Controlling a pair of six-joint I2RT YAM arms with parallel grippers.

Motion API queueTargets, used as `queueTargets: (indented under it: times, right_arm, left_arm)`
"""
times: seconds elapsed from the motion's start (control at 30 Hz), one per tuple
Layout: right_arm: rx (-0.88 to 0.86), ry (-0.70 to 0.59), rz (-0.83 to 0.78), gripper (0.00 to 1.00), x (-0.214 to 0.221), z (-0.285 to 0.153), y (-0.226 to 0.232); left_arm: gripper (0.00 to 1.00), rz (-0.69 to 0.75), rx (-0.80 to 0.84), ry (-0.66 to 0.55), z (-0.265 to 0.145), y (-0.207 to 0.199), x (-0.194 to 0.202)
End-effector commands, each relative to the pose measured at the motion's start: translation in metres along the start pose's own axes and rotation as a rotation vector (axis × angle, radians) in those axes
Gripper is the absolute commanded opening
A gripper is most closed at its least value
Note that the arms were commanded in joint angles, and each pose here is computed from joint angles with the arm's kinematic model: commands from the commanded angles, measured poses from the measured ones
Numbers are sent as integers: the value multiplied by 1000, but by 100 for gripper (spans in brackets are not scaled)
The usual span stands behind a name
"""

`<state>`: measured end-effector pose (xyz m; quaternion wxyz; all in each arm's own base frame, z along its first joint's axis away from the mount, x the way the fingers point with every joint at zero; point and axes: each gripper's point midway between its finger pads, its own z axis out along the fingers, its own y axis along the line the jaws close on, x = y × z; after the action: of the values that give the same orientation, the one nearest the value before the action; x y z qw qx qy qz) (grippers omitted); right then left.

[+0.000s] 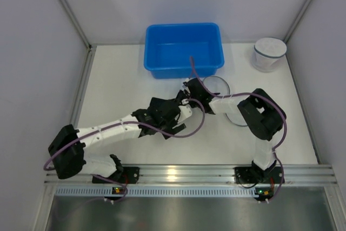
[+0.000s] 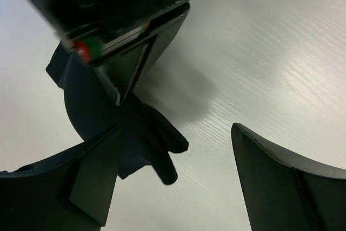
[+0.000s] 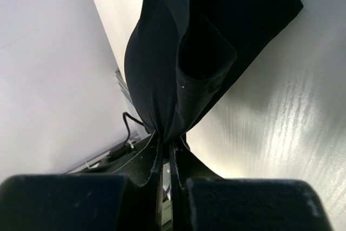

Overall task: Place the bra in the laundry bag and zip it closed
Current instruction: Pick up the bra from the center of the board.

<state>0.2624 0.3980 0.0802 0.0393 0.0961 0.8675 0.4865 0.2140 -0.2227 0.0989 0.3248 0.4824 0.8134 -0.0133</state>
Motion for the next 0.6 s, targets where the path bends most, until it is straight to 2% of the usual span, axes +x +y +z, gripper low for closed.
queueTargets:
  times: [0.0, 0.1, 0.2, 0.3, 0.57]
  right_arm:
    - [-70, -6, 1, 0, -3, -3, 19]
    - [-60, -9, -3, 0, -1, -5, 17]
    - [-52, -6, -3, 0, 1, -6, 15]
    - [-42, 0, 2, 0, 4, -6, 12]
    - [-51, 19, 36, 0, 8, -7, 14]
  left_arm:
    - [86, 65, -146, 21, 13, 16, -2]
    - [81, 105, -237, 106, 25, 28, 13]
    - [74, 103, -286, 96, 27, 35, 13]
    - [71, 121, -319, 91, 28, 40, 14]
    - [72, 170, -337, 92, 35, 41, 25]
